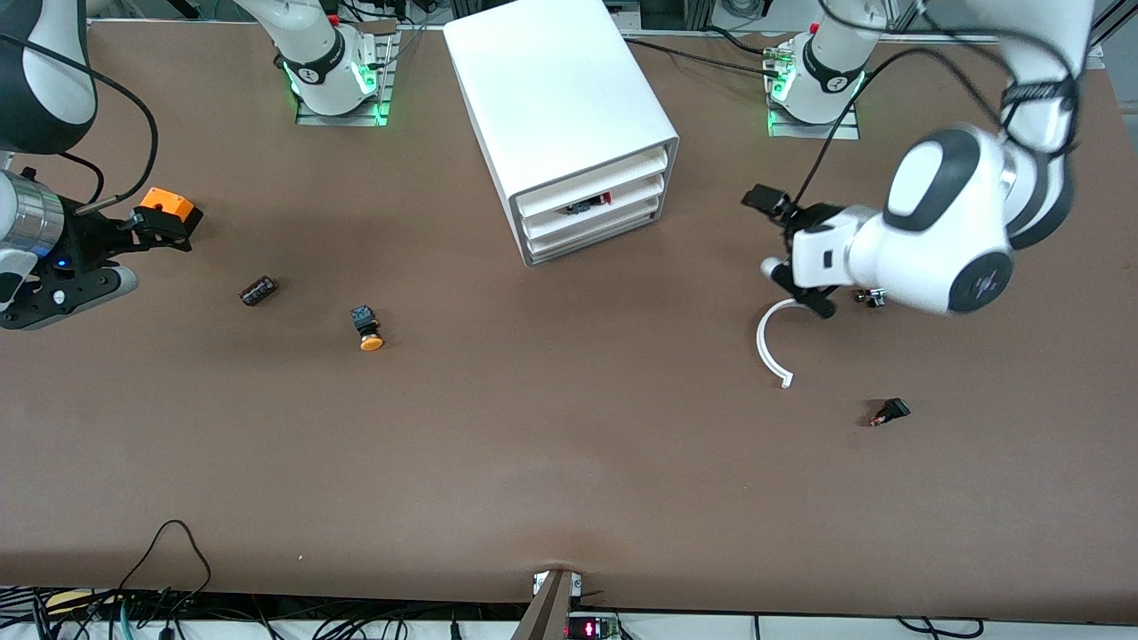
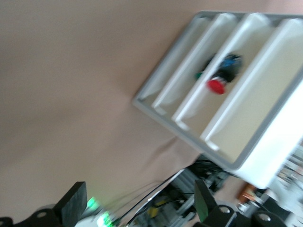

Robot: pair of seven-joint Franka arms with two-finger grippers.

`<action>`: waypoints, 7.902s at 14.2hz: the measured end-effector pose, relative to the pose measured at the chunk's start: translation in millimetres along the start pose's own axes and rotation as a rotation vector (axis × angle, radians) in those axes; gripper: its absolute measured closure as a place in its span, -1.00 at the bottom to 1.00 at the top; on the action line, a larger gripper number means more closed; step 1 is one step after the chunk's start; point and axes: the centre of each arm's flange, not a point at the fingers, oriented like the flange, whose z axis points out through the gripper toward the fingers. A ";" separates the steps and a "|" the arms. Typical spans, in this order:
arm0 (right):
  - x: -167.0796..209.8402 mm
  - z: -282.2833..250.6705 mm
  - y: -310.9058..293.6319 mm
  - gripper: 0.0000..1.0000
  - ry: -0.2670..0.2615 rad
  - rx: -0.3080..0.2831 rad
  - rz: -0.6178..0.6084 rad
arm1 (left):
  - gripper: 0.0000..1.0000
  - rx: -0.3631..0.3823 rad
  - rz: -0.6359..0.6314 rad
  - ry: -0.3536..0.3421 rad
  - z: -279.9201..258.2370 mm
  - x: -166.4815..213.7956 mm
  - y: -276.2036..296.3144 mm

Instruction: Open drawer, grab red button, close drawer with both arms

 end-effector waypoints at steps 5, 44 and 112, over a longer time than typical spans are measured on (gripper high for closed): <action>4.3 -1.5 -7.1 -1.00 0.037 0.057 -0.008 | -1.00 -0.274 0.154 0.122 29.7 34.6 -38.0; 103.8 17.7 -151.6 -1.00 0.277 0.044 -0.201 | 0.68 -0.826 0.383 0.392 265.4 39.2 -75.7; 156.7 214.2 -566.5 -0.85 0.186 -0.208 -1.300 | -1.00 0.735 -0.407 0.546 -193.8 -142.4 8.8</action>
